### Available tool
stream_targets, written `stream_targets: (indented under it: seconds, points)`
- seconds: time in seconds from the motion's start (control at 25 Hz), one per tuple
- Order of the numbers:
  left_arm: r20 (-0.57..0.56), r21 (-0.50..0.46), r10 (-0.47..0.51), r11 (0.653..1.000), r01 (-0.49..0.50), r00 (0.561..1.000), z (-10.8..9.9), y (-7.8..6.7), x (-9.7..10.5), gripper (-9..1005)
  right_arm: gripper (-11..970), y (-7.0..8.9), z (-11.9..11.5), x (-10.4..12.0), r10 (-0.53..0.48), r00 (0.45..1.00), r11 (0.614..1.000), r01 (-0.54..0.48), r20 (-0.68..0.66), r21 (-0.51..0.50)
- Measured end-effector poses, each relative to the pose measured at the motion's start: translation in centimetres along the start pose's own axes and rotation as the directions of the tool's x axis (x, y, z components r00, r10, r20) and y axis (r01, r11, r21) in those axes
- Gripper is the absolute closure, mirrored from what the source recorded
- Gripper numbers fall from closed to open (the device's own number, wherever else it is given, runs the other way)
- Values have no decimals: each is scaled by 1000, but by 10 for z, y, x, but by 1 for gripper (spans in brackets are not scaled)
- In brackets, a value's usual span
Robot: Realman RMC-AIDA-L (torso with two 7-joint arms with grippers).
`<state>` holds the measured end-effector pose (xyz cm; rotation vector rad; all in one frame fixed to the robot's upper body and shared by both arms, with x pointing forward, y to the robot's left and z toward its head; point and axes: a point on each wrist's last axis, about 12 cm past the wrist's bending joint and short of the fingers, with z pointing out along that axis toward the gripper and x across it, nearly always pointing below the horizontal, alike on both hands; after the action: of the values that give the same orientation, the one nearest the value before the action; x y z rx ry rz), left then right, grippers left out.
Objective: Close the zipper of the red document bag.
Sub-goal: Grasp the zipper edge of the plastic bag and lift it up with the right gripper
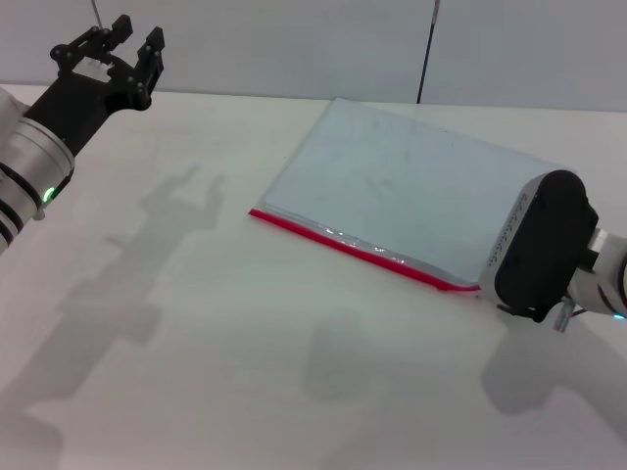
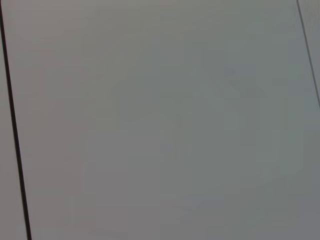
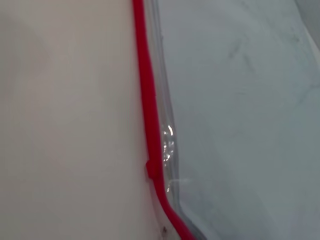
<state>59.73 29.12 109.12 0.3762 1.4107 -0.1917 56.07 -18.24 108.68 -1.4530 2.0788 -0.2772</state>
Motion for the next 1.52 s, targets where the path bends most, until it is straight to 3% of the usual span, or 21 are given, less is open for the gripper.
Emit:
stream_targets:
  seconds: [0.28, 0.6, 1.24, 1.44, 1.52]
  points:
    - [-1, -1, 1, 1000, -1, 1000, -1, 0, 0, 598, 298, 0, -1, 0, -118, 993, 993, 118, -1, -1]
    - [0, -1, 2, 1000, -2, 1000, -1, 0, 0, 597, 344, -3, -5, -8, -179, 984, 984, 179, 19, 15]
    - [1, 1, 4, 1000, -4, 1000, -1, 0, 0, 597, 437, -11, 8, -4, -217, 976, 976, 217, -34, -8]
    - [2, 1, 4, 1000, -4, 1000, -1, 0, 0, 596, 520, -10, 8, -4, -220, 975, 976, 219, -42, -15]
    - [2, 2, 3, 1000, -3, 1000, 0, 0, 0, 596, 602, -11, 8, -4, -220, 974, 975, 220, -43, -16]
